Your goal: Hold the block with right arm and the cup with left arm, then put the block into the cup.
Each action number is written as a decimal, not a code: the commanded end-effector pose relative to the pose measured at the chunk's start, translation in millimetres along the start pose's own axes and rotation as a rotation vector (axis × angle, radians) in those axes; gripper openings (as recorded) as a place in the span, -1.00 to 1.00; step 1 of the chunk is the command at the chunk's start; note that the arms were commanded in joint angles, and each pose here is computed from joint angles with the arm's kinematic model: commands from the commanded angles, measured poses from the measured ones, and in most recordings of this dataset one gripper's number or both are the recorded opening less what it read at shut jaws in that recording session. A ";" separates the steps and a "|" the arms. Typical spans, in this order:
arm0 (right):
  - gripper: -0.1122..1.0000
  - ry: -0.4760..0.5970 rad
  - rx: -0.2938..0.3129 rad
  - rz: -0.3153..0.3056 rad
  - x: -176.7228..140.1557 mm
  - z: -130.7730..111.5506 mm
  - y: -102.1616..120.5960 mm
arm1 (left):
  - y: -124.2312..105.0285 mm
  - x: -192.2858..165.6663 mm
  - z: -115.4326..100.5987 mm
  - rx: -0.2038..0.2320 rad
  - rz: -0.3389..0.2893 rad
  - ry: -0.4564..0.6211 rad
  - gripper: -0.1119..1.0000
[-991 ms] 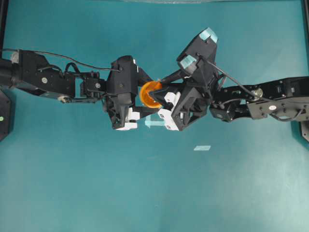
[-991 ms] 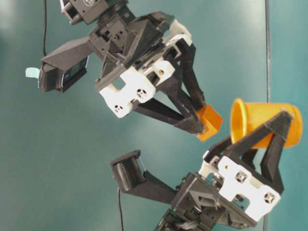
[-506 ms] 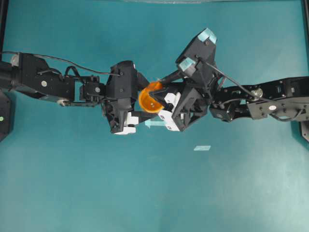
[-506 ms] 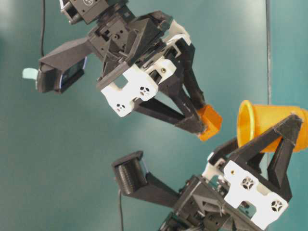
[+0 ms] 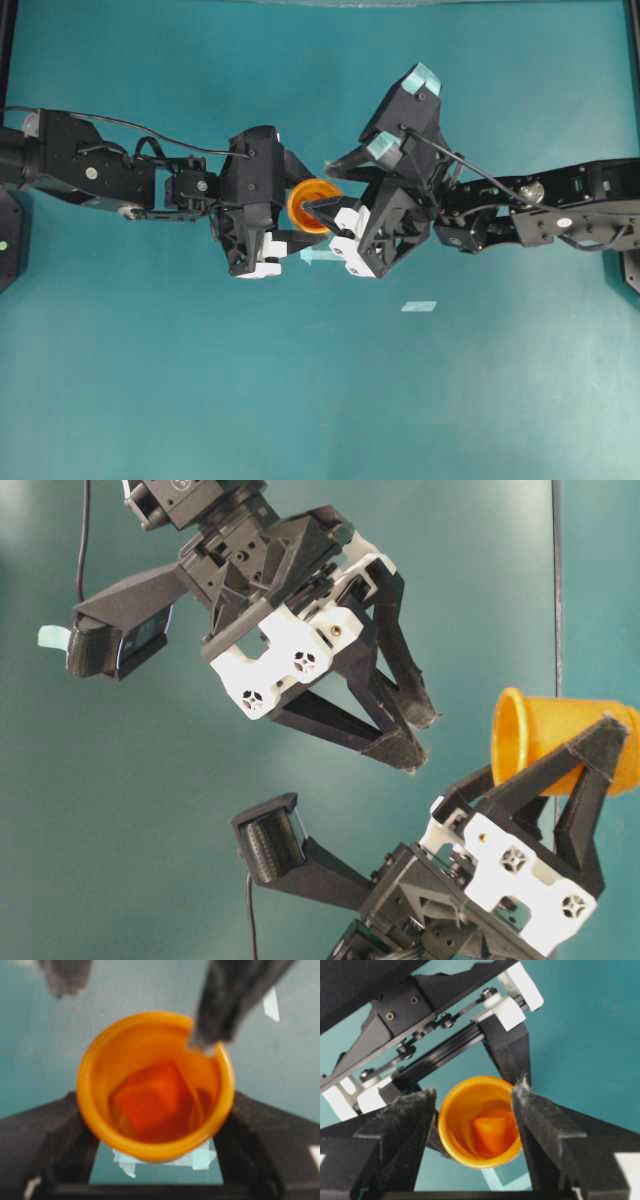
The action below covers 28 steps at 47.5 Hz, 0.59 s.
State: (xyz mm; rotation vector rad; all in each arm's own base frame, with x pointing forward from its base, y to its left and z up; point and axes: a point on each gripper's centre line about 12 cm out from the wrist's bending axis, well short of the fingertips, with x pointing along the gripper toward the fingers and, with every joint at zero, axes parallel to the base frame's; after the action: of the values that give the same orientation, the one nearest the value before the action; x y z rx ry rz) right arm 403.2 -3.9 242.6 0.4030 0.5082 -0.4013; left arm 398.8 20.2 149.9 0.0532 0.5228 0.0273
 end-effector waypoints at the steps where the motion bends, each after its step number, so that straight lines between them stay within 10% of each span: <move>1: 0.33 -0.031 0.006 0.010 -5.8 12.0 4.5 | 0.1 -3.8 11.5 0.002 0.001 -0.038 0.34; 28: 0.33 -0.030 0.010 0.004 -5.8 11.9 3.8 | 0.1 -3.4 11.8 0.010 0.001 -0.040 0.34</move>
State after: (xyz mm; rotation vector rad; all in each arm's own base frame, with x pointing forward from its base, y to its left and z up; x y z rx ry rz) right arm 402.0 -5.4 242.3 0.4025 0.5104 -0.4154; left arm 398.7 20.2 150.5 0.0577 0.5213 0.0261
